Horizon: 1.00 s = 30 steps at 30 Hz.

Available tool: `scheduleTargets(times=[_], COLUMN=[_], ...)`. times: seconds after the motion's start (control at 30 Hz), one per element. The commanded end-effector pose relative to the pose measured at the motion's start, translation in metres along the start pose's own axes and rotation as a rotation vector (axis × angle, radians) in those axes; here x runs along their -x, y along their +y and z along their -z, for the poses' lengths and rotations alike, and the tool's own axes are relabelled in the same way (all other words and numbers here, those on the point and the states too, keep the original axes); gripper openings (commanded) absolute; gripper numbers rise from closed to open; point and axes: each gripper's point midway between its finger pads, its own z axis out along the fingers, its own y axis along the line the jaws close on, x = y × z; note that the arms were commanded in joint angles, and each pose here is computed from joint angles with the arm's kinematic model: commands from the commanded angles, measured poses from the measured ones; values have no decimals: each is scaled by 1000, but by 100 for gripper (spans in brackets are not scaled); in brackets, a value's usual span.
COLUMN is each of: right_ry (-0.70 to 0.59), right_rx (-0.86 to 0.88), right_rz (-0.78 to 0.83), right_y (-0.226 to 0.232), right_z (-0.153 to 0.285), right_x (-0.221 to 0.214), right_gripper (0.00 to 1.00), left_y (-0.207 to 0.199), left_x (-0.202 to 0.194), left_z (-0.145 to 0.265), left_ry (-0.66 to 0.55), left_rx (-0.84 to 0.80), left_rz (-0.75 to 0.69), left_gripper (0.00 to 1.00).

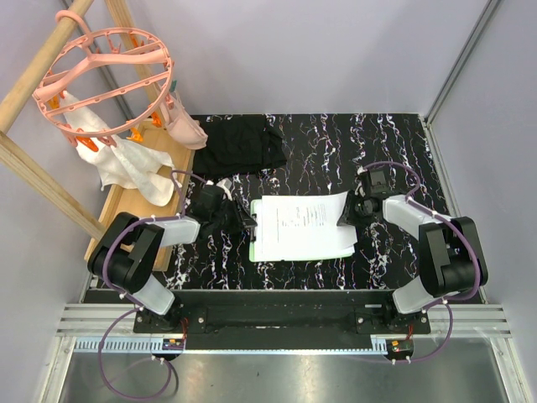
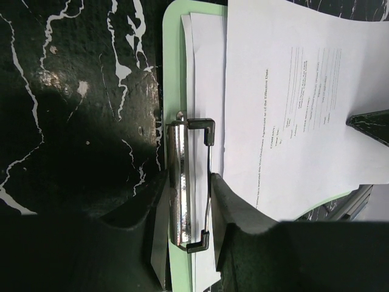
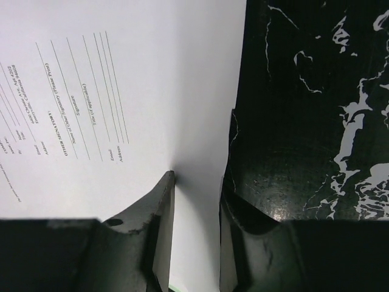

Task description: Put the files into the folder

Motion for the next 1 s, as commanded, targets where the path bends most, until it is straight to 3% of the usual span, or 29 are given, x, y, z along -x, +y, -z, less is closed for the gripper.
scheduleTargets(times=[0.0, 0.13, 0.37, 0.7, 0.97], right_ry=[-41, -42, -46, -23, -19], right_rx=[49, 58, 99, 99, 75], right_rz=[95, 127, 129, 184, 209], right_y=[30, 48, 60, 59, 58], right_z=[2, -2, 0, -6, -7], right_x=[13, 12, 14, 9, 16], right_gripper=[34, 39, 61, 65, 53], left_y=[-41, -39, -35, -36, -41], left_x=[12, 14, 17, 17, 23], left_z=[6, 5, 8, 10, 15], left_ry=[-17, -9, -23, -39, -117], left_rx=[-161, -134, -93, -104, -163], left_rz=[-13, -11, -32, -57, -103], left_gripper=[0, 0, 0, 0, 0])
